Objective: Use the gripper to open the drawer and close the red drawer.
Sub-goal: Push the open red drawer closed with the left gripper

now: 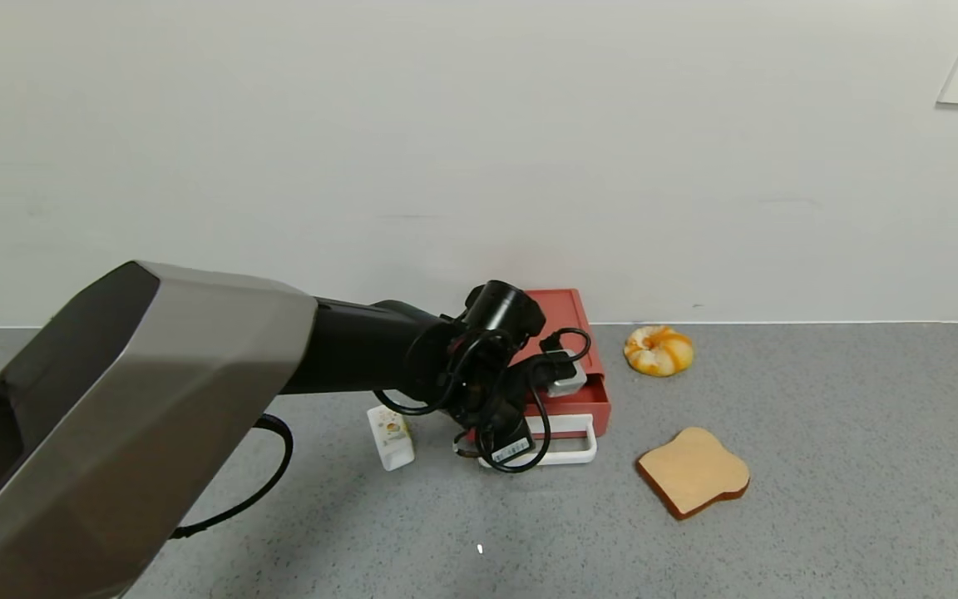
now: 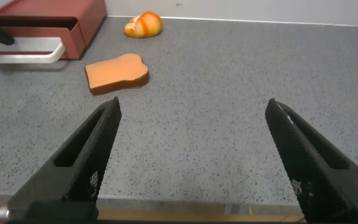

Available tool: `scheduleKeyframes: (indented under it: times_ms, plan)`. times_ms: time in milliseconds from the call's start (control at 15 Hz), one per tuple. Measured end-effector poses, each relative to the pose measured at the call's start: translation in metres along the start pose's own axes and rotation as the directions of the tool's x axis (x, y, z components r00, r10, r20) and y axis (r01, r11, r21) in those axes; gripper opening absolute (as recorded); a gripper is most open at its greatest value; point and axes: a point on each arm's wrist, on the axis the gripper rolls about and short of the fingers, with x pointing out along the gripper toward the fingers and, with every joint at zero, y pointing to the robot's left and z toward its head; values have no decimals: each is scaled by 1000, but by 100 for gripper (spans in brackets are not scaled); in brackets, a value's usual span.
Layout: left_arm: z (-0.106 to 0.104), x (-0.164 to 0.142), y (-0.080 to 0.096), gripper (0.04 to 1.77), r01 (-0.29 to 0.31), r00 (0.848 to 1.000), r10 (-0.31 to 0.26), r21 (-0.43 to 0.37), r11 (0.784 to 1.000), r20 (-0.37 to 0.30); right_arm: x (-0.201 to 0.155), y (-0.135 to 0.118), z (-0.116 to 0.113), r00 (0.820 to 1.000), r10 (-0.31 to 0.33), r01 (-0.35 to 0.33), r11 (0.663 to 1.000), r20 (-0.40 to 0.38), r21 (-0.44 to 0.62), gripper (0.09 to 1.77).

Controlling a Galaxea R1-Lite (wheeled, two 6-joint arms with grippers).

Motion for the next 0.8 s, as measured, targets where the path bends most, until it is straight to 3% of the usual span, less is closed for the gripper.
scheduleKeyframes:
  times_ms: [800]
  plan:
    - [1,10,21,11,-28,1000,28,-9,1000,1,0,0,0,1000,0,0,1000,0,0,171]
